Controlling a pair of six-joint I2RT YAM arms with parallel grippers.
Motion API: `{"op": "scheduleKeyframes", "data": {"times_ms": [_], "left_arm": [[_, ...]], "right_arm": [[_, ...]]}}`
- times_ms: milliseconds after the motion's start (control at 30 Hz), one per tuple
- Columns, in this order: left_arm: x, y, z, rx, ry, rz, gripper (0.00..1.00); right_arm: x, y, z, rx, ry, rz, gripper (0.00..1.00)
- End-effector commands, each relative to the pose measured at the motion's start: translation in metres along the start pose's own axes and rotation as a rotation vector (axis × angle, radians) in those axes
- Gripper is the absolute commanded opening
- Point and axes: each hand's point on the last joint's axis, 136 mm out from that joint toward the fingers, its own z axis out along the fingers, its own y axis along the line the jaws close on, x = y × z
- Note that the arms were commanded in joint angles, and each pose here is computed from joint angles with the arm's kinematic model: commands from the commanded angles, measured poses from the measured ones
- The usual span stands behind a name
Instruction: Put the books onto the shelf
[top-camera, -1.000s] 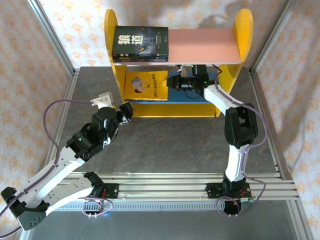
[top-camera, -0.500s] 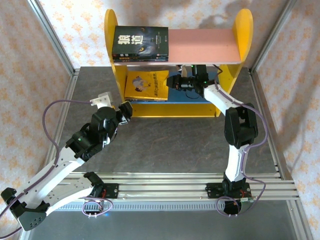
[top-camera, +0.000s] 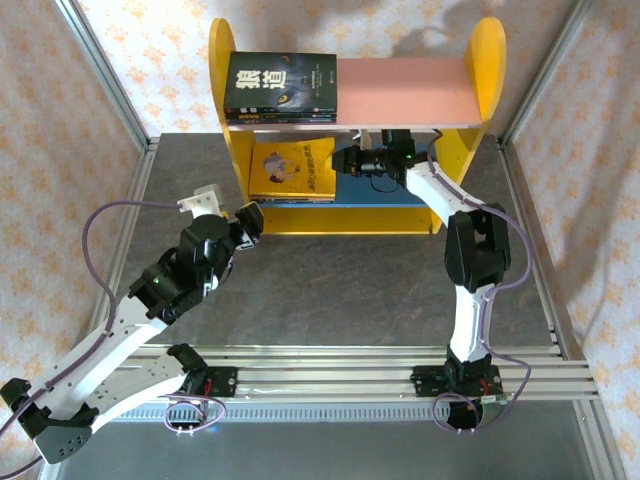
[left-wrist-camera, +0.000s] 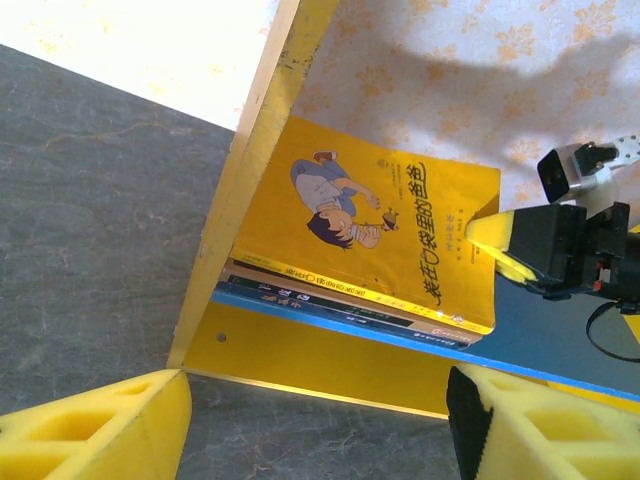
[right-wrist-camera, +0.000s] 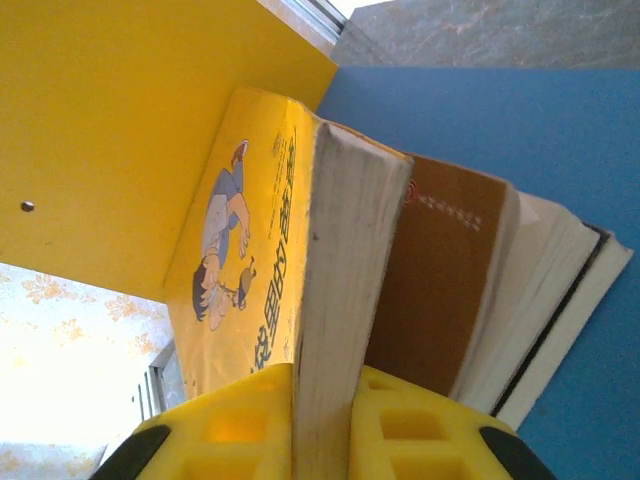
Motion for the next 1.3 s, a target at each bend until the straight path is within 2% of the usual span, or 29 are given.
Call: {"op": "scheduleKeyframes", "data": {"times_ms": [0, 700, 1267], "left_arm": [[0.002, 0.008, -0.002, -0.025, 0.003, 0.008, 0.69], [-0.001, 0.009, -0.005, -0.02, -0.004, 0.007, 0.69], [-0.004, 0.007, -0.006, -0.017, -0.004, 0.011, 0.69]], "right_arm": [[-0.004, 0.02, 0.004, -0.039, 0.013, -0.078, 0.15], [-0.002, 0.016, 0.014, 0.013, 0.039, -0.085, 0.18], [-0.002, 0.005, 0.01, 0.113, 0.035, -0.08, 0.4]]}}
